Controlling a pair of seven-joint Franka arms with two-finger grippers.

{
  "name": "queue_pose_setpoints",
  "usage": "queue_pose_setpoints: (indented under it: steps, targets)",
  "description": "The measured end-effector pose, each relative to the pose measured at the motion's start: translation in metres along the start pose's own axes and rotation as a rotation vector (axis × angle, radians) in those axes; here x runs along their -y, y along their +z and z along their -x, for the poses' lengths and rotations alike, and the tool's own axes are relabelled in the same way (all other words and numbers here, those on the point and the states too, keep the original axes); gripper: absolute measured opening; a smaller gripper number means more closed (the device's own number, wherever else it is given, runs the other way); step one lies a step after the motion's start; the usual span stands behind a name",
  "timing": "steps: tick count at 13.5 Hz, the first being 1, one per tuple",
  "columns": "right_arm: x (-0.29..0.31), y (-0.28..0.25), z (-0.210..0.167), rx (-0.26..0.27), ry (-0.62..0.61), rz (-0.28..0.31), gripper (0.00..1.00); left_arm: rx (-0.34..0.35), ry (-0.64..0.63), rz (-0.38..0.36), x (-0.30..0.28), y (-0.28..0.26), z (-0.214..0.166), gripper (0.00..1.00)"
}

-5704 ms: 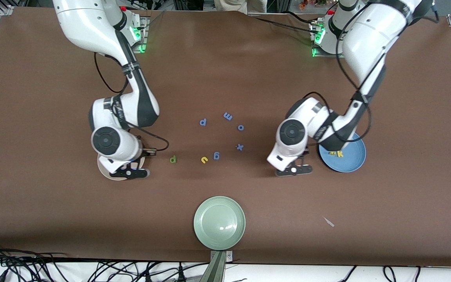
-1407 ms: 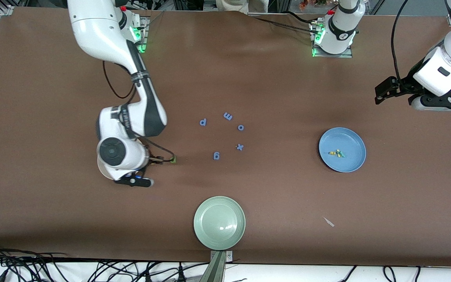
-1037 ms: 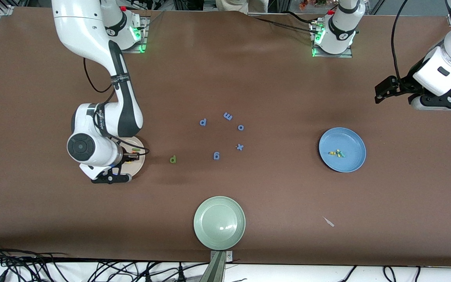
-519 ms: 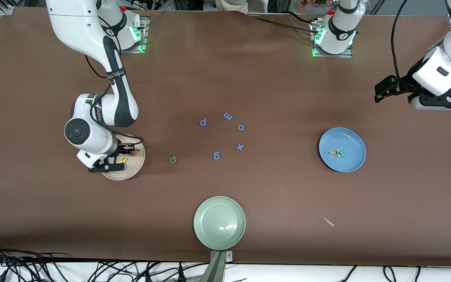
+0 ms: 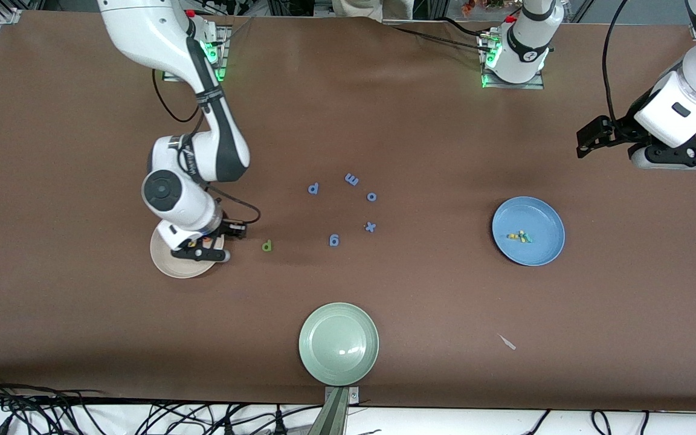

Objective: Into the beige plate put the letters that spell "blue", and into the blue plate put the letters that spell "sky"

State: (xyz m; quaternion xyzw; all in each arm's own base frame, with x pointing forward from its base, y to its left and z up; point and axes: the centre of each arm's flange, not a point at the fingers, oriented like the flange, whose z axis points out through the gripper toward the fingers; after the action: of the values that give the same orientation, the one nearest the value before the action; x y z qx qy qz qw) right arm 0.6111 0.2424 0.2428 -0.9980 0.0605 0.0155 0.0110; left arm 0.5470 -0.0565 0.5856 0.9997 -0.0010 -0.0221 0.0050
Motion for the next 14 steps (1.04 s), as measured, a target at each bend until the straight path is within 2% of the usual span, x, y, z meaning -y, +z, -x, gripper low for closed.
queue_pose_setpoints:
  steps: [4, 6, 14]
  targets:
    - [0.042, 0.018, 0.004, -0.02, 0.057, -0.013, 0.61, 0.0, 0.002, 0.0, -0.001, 0.0, 0.0, 1.0]
    - [0.047, 0.033, 0.003, -0.037, 0.056, -0.007, 0.64, 0.0, 0.003, 0.0, -0.002, 0.0, 0.0, 1.0]
    - [0.05, 0.048, 0.001, -0.076, 0.051, -0.006, 0.64, 0.001, 0.007, 0.0, -0.004, 0.0, 0.0, 1.0]
